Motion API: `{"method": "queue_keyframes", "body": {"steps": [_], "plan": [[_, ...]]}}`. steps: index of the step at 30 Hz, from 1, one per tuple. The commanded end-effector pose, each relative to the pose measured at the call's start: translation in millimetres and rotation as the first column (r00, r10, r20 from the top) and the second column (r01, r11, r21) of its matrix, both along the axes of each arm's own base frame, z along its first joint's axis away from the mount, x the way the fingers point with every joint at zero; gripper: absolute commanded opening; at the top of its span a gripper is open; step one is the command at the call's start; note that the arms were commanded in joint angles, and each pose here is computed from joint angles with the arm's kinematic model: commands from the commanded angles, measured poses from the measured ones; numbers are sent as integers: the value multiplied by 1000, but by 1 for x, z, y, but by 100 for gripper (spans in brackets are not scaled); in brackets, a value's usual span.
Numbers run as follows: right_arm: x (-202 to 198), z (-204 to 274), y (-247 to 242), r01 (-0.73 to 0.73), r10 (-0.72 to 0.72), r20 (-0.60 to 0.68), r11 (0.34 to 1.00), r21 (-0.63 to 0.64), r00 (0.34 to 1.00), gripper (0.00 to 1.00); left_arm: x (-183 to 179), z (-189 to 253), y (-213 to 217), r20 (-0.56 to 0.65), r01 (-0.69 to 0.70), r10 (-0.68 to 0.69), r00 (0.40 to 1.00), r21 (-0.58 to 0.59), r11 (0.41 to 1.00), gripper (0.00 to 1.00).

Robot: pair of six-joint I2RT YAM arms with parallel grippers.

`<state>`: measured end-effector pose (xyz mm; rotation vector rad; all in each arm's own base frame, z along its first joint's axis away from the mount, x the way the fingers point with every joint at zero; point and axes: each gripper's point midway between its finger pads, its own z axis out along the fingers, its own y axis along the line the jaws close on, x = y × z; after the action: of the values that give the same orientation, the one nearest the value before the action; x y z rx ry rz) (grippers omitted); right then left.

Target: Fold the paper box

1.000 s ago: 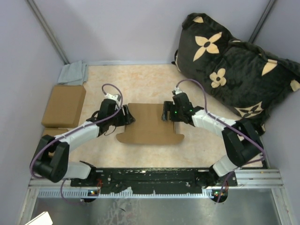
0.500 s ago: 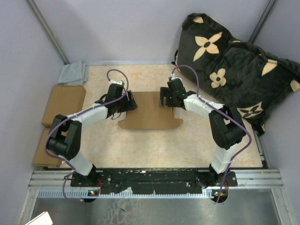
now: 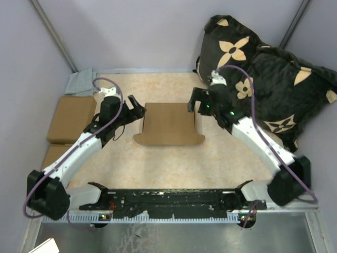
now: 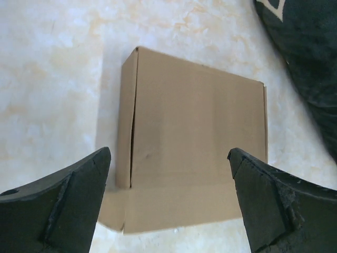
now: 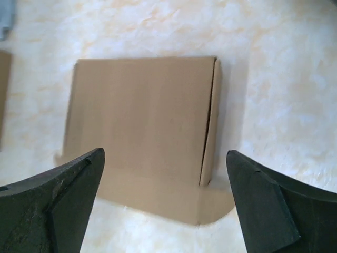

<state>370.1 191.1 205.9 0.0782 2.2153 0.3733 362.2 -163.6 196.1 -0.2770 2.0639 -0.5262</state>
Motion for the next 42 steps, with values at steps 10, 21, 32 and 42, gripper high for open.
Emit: {"method": "queue_keyframes", "body": {"steps": [10, 21, 32, 42], "plan": [[-123, -84, -26, 18, -6, -86, 990, 138, 996, 99, -99, -57, 7, 118, 168, -152, 981, -134, 977, 82], [-99, -78, -14, -16, 17, -115, 1000, 10, 993, 99, -77, -53, 2, 54, 208, -207, 977, -1, 978, 97], [-81, -94, 7, -70, 60, -187, 996, -52, 981, 99, -68, -86, -5, -70, 232, -228, 971, 48, 972, 93], [-75, -108, 22, -88, 71, -194, 993, -78, 978, 99, -63, -96, -11, -81, 239, -234, 969, 65, 969, 93]]}}
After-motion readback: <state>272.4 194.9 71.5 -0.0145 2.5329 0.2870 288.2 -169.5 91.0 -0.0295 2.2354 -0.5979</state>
